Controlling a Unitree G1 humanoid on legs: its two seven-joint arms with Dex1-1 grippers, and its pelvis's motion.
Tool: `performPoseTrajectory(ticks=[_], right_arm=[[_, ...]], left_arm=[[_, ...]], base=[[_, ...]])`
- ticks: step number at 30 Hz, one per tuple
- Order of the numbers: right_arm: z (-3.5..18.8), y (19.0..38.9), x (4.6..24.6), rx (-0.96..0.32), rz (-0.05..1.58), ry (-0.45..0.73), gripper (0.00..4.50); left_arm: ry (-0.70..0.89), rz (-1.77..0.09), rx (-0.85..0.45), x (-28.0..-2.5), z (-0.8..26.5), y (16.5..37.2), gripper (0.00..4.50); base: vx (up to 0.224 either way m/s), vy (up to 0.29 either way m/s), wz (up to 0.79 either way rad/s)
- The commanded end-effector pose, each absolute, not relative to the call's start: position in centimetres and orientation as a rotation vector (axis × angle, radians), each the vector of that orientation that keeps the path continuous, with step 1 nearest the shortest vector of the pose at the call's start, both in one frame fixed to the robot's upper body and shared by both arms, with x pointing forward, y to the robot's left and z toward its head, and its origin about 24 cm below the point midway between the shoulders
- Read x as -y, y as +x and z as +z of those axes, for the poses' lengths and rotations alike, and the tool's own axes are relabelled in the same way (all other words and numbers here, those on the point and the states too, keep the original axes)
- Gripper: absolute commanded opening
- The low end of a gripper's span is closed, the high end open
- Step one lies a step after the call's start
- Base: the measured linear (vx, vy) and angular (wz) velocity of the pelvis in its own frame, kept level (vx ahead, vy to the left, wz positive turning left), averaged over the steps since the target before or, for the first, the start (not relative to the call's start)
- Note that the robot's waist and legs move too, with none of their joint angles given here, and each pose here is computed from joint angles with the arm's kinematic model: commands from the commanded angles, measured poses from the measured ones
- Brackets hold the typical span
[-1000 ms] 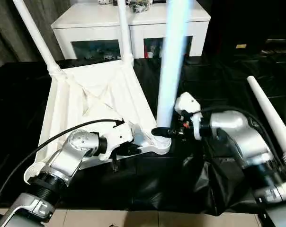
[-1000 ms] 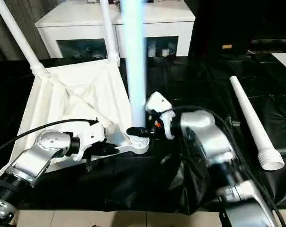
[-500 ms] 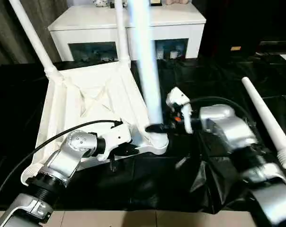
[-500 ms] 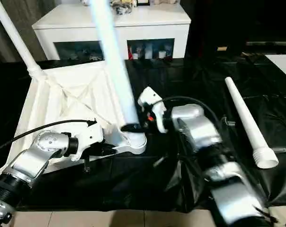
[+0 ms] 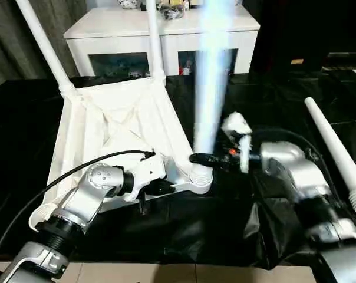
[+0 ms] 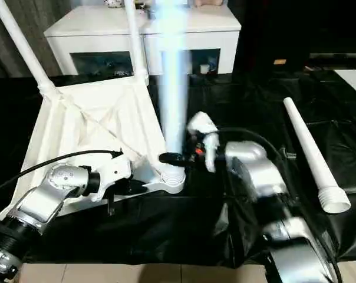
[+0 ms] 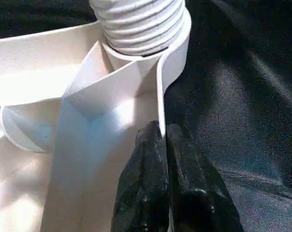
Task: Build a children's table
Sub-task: Insert table leg to table base
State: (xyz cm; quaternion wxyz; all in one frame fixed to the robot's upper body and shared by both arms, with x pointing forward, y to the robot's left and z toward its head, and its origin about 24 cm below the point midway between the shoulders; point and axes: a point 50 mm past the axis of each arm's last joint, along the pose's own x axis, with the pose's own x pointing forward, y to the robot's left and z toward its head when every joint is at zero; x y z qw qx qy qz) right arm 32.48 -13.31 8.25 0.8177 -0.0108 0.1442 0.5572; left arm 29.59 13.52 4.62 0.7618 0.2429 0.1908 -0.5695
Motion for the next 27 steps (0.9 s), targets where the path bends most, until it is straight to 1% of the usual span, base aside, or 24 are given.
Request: performPoseTrajectory(ticks=[1,5,9,12,19,23,27], right_arm=[[4.7,31.1,15.1,-0.514,1.111,-0.034,1.84],[4.1,30.0,14.8,-0.529,1.130,-0.039,1.84],[4.0,29.9,14.2,-0.529,1.140,-0.072,1.84],[4.4,30.3,13.3,-0.514,1.164,-0.123,1.84],[5.4,31.5,11.6,-0.483,1.206,-0.185,1.84],[5.4,31.7,10.7,-0.513,1.271,-0.211,1.84],[4.6,31.4,10.3,-0.568,1.313,-0.235,1.84]], left_arm=[[0.575,-1.214,-0.337,-13.8,6.5,30.6,0.00],[0.580,-1.214,-0.335,-13.8,6.6,30.7,0.00],[0.582,-1.217,-0.336,-13.8,6.5,30.7,0.00],[0.585,-1.220,-0.339,-13.9,6.5,30.7,0.00],[0.585,-1.224,-0.340,-13.9,6.3,30.5,0.00],[0.583,-1.224,-0.340,-13.8,6.3,30.4,0.00],[0.580,-1.221,-0.339,-13.8,6.3,30.4,0.00]], base=[[0.000,0.000,0.00],[0.000,0.000,0.00],[0.000,0.000,0.00],[0.000,0.000,0.00],[0.000,0.000,0.00],[0.000,0.000,0.00],[0.000,0.000,0.00]])
